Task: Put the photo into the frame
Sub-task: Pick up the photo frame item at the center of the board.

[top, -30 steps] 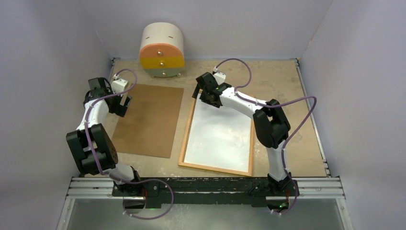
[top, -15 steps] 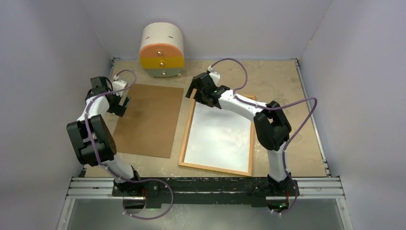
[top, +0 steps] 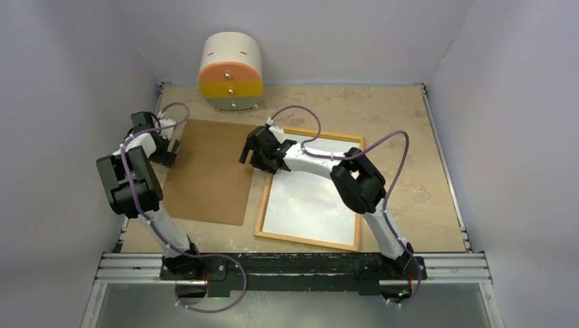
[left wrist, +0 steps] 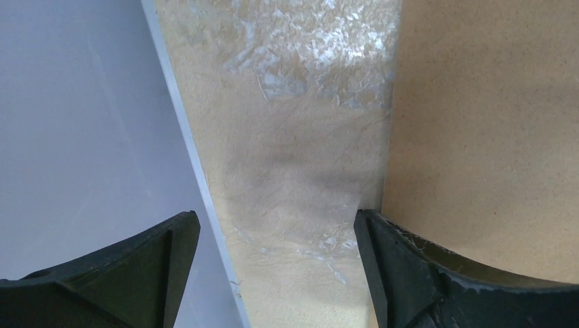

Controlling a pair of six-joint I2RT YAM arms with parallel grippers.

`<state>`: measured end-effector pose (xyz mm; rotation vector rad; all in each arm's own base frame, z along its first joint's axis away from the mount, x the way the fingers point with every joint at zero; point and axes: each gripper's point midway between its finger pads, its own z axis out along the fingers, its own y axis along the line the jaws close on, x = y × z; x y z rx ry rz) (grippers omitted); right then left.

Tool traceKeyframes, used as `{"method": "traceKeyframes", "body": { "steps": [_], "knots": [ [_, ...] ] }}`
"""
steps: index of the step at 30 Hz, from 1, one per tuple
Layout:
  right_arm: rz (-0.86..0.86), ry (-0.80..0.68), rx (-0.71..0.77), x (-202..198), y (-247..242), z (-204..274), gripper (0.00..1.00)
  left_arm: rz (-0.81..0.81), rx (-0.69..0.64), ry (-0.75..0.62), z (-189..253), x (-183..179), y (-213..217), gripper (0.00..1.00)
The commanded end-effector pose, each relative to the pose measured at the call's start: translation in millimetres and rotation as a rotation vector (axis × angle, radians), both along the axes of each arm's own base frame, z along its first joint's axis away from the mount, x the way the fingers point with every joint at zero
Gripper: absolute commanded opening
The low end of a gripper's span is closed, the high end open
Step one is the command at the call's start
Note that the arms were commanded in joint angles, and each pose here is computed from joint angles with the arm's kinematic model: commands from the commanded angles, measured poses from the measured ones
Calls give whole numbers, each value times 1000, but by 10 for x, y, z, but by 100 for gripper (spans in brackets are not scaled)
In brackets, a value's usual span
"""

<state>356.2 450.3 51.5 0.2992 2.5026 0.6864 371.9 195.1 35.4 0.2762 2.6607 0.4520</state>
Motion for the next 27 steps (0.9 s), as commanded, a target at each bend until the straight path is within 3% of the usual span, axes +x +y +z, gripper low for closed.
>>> {"method": "traceKeyframes", "body": {
  "steps": [1,9,14,20,27],
  "knots": [
    [-62,15,26,131,26,47,89,29,-32,-19,-125,57,-14,89],
    [-85,99,40,74,102,-236,88,-33,-161,36,-442,-89,-296,88],
    [-66,200,168,-65,300,-227,89,-106,-262,99,-621,-251,-565,86],
    [-21,200,394,-40,556,140,88,-183,-320,171,-762,-429,-792,83],
    [128,103,763,-51,794,1062,83,-270,-410,271,-927,-659,-1028,84]
  ]
}}
